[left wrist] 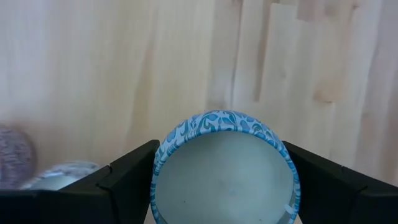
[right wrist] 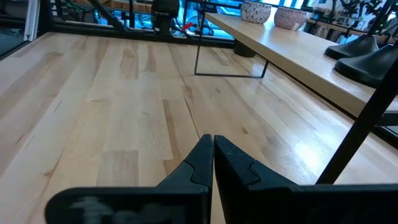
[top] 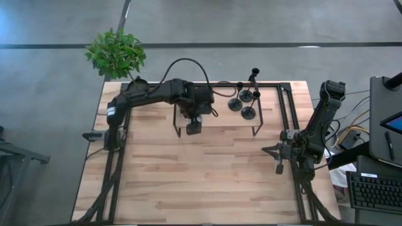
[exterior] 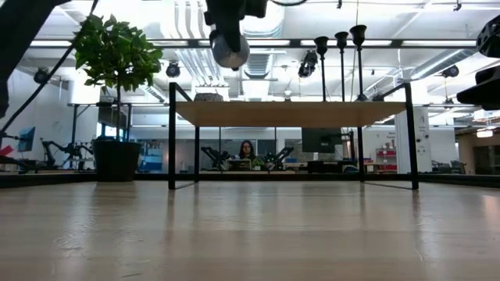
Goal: Pick & Place candle stick holders
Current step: Put the blue scented candle on the shelf
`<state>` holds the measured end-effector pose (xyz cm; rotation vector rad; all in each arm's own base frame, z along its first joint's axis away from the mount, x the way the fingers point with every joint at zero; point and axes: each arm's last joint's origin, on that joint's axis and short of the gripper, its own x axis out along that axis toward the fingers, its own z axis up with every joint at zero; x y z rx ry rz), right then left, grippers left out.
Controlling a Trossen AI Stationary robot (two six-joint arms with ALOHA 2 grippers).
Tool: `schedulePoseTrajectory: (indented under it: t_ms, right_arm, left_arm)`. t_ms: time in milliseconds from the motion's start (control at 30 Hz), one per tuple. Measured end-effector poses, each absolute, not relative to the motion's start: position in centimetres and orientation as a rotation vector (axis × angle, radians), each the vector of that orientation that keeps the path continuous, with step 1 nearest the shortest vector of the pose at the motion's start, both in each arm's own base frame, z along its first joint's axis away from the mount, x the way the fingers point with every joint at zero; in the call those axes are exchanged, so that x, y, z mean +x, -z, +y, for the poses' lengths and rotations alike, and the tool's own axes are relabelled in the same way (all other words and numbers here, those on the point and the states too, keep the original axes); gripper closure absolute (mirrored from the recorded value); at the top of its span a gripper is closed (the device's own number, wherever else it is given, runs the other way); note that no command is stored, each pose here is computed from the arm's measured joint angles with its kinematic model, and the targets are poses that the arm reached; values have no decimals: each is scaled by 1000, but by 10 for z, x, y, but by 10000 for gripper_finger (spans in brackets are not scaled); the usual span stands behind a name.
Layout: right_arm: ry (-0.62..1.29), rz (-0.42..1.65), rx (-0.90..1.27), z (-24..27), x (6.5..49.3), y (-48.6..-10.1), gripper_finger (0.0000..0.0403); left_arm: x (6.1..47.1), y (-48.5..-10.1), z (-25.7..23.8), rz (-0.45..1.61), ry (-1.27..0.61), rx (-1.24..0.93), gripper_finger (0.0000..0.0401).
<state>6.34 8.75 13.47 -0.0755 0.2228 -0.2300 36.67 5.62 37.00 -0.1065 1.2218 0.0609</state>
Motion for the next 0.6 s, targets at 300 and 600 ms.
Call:
schedulePoseTrajectory:
  t_ms: [300, 600]
  right_arm:
    - [230, 223, -76, 87, 63, -135, 394]
    - [230, 223, -76, 87, 63, -135, 394]
  left_arm:
    - [376, -352, 83, 1267, -46, -65, 91]
    - [386, -332, 99, 1317, -52, -13, 91]
